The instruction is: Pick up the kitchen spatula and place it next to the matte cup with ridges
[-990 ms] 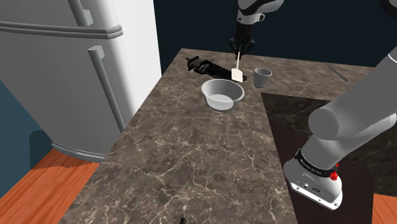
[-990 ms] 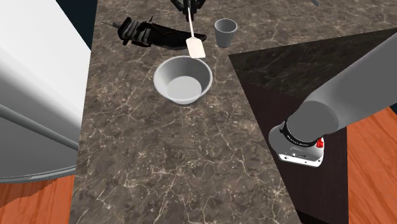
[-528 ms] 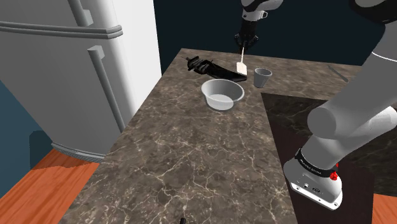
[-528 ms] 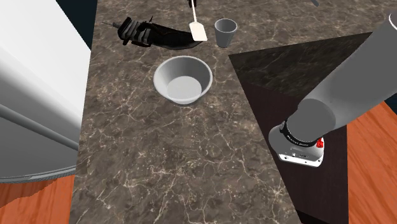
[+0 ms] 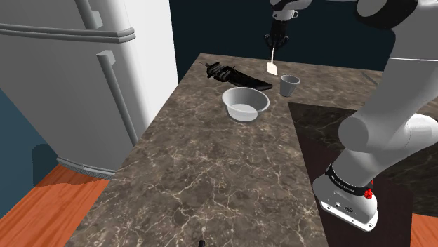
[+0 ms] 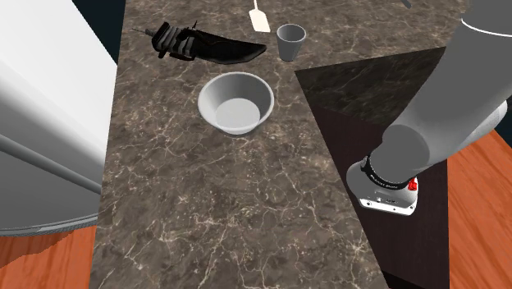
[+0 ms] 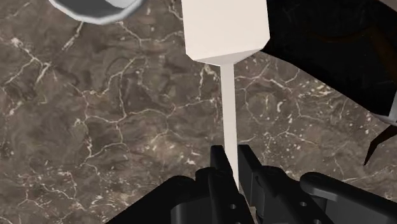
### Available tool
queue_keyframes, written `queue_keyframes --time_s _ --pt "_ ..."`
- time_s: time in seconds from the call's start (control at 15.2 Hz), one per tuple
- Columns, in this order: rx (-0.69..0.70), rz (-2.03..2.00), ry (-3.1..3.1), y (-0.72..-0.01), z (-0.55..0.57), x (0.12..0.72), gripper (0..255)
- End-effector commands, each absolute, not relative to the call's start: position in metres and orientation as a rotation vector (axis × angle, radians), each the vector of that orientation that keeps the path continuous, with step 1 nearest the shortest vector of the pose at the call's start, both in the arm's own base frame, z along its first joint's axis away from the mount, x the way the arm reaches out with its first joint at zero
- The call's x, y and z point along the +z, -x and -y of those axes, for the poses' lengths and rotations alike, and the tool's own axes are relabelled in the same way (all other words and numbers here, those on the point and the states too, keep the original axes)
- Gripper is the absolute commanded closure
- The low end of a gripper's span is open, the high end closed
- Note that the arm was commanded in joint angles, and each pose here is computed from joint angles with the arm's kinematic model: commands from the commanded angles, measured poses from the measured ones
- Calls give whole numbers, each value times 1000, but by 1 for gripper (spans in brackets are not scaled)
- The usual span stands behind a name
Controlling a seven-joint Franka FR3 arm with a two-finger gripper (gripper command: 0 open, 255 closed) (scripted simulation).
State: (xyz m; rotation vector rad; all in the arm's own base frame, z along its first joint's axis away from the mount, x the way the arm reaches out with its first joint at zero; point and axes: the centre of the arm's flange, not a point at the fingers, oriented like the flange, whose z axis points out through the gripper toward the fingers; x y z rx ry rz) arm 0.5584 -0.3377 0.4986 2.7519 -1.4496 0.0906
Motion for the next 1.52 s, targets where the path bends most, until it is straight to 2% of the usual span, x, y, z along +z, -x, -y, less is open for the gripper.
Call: queue_keyframes --time_s 0.0,1.45 --pt "92 1448 -2752 -566 364 502 255" --pt "92 1448 -2752 -573 387 396 255"
